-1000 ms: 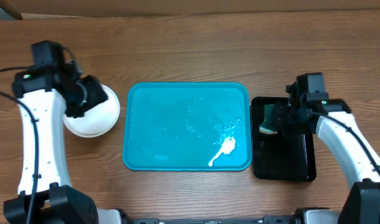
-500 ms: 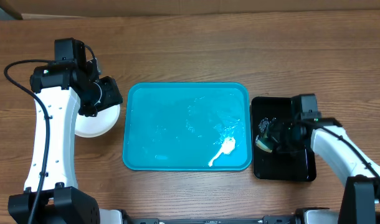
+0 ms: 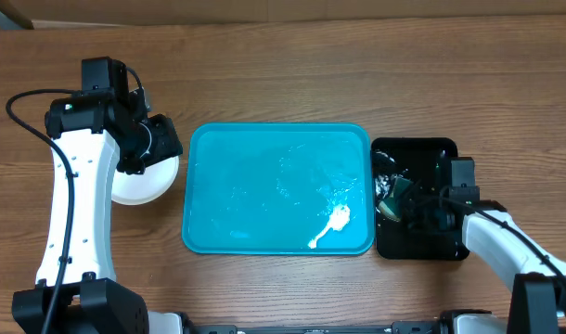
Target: Clean dirty plates on tray and stack at the side
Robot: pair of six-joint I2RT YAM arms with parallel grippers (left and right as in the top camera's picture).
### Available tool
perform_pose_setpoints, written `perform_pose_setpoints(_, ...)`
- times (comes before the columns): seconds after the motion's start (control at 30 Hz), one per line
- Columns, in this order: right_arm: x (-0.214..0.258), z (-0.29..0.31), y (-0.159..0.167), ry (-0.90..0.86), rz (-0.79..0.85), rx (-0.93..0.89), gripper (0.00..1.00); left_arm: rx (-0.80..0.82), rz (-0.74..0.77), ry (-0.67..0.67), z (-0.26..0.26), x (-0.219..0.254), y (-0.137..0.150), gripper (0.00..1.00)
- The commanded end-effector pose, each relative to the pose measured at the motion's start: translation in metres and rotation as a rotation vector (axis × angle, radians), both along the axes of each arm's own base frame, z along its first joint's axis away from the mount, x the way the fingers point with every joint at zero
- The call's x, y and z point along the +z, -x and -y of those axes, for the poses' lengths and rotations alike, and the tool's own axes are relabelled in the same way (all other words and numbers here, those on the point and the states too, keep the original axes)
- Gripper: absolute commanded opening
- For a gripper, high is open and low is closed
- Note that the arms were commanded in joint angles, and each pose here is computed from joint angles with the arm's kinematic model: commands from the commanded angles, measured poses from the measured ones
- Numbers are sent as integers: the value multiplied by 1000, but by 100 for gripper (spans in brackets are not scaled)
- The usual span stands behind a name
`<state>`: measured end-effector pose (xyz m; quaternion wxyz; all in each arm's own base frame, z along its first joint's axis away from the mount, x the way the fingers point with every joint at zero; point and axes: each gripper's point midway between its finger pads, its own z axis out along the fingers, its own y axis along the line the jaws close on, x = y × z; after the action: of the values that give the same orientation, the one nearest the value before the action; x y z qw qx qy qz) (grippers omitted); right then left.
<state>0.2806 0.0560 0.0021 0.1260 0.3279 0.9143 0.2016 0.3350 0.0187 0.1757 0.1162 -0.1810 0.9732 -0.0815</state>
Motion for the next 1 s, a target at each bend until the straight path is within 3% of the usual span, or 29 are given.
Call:
perform_pose_setpoints(0.0, 9, -16, -4, -14, 36, 206, 4, -24, 17, -12, 0, 5, -2, 60)
perform_pose_setpoints(0.33, 69, -17, -54, 0, 194, 197, 4, -40, 16, -16, 0, 5, -1, 60)
perform_pose_setpoints(0.67, 18, -16, -34, -35, 101, 128, 4, -41, 16, -17, 0, 5, -1, 60)
perform_pose_setpoints(0.97, -29, 12, 4, 98, -35, 68, 8, -44, 17, -17, 0, 5, -1, 60)
